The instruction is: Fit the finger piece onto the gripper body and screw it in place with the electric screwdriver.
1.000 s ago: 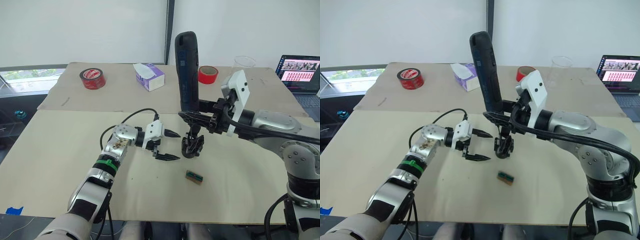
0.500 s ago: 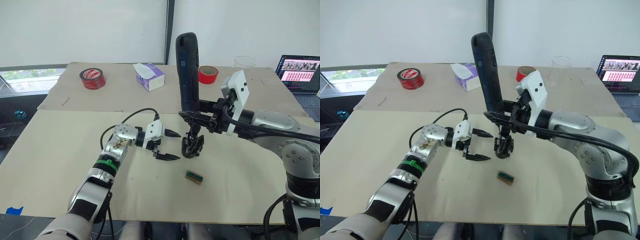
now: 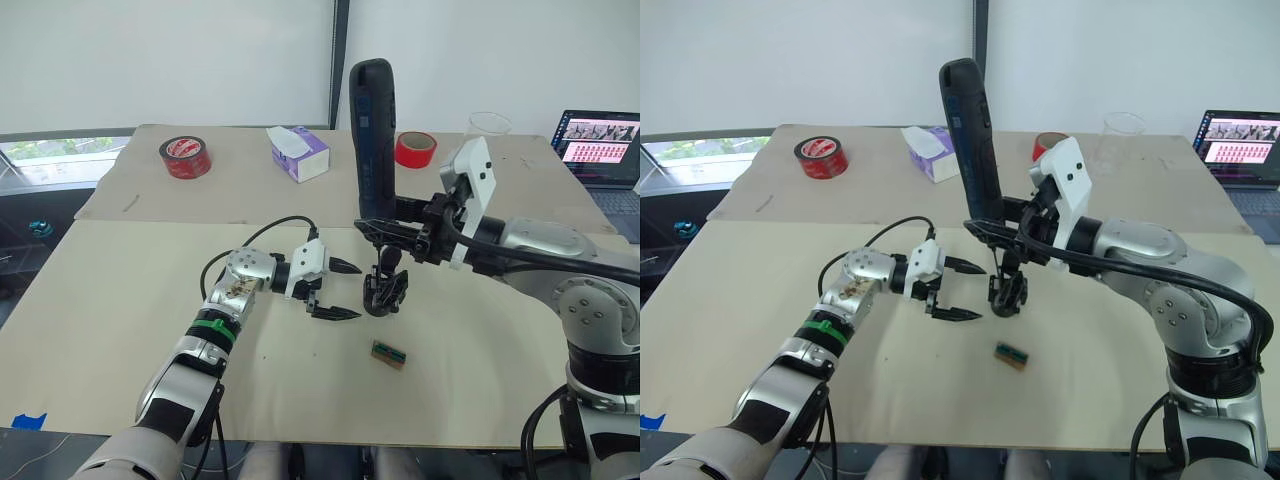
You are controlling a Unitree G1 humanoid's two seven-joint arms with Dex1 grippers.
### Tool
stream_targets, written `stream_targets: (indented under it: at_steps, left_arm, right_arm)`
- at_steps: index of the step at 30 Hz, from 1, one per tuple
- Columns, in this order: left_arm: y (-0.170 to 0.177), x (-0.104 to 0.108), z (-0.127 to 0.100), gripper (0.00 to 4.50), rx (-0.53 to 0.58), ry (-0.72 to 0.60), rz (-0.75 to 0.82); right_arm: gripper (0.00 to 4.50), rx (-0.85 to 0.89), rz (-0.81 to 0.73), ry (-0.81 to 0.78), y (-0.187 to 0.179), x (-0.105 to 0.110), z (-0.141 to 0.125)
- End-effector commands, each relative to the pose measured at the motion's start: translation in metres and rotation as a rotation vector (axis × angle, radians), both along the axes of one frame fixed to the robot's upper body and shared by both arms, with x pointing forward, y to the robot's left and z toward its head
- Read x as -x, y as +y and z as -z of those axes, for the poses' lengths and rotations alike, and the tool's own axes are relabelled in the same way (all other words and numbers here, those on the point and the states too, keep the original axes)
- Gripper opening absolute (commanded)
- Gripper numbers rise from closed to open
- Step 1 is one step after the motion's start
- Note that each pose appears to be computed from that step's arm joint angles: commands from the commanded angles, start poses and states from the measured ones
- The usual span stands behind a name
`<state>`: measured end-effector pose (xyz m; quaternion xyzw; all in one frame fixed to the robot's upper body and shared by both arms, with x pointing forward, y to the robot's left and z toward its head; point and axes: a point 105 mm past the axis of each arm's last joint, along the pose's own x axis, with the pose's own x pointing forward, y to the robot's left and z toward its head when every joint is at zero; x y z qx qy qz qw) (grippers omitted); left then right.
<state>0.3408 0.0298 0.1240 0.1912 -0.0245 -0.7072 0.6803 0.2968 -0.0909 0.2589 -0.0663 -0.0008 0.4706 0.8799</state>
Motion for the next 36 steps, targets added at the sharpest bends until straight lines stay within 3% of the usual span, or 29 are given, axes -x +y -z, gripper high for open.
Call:
stream_targets:
  at_steps: [1,36]
  left_arm:
    - [-0.0027,-0.0011,-0.0153,4.5,0.034,-0.055,0.009]
    - [-0.0031,0.0009,-0.0142,4.5,0.032,-0.056,0.014]
  right_arm:
    - [1.9,-0.02,-0.005,-0.076,-0.0004,0.0042,-0.0202]
    - [1.9,-0.032,0.0,-0.07,0.0021,0.0032,-0.0187]
